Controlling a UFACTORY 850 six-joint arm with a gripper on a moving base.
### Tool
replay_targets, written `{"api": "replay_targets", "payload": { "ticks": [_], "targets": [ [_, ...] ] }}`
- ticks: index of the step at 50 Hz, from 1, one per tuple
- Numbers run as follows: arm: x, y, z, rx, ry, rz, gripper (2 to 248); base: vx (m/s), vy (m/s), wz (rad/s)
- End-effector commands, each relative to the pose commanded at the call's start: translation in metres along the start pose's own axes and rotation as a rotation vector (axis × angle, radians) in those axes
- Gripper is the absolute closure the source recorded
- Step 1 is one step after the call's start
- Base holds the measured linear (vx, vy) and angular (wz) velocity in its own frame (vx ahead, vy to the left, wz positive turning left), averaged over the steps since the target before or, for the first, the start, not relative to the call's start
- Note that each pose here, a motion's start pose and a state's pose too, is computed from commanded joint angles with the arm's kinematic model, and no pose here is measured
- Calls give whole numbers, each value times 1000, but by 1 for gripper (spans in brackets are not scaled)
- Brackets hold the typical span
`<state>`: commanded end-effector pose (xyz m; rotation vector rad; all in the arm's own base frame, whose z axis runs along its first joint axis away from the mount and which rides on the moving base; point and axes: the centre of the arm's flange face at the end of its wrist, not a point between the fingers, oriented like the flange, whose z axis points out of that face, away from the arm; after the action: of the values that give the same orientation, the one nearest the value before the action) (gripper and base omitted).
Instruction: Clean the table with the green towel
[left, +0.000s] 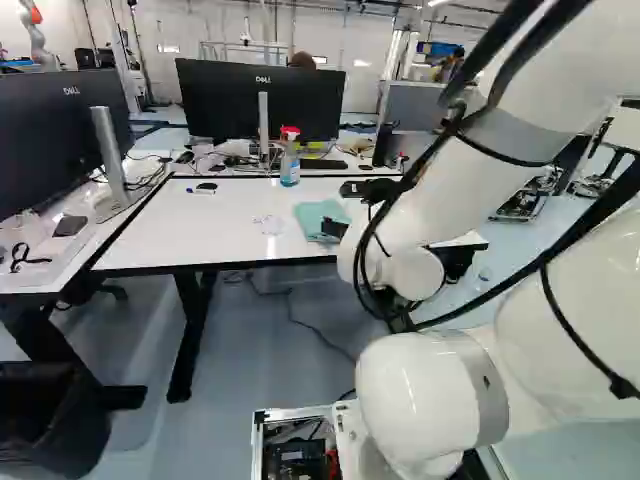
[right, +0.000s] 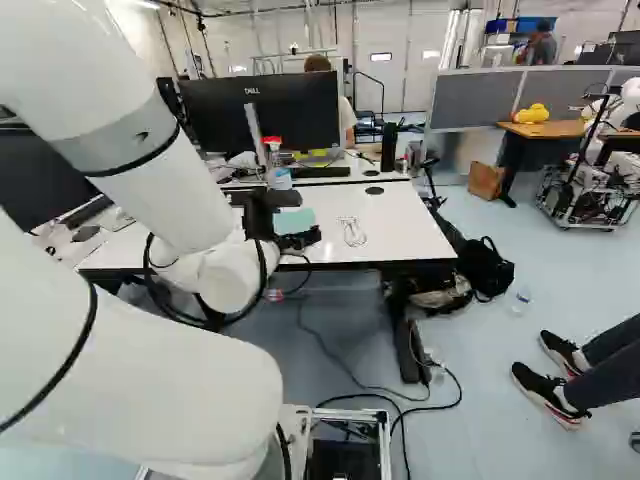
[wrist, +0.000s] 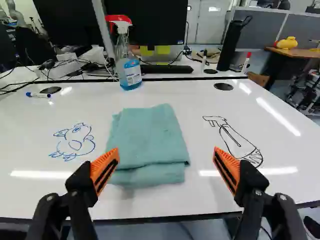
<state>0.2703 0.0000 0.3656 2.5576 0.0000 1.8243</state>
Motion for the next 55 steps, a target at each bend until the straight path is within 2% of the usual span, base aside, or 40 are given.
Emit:
{"api": "replay_targets", "payload": {
  "ticks": [1, 33, 55],
  "targets": [
    [6, 0, 2, 0, 14, 0, 3, 0, 0, 0],
    [58, -5, 44, 14, 84, -4, 3, 0, 0, 0],
    [76, -12, 87, 30, 75, -9, 3, 0, 0, 0]
  ]
}}
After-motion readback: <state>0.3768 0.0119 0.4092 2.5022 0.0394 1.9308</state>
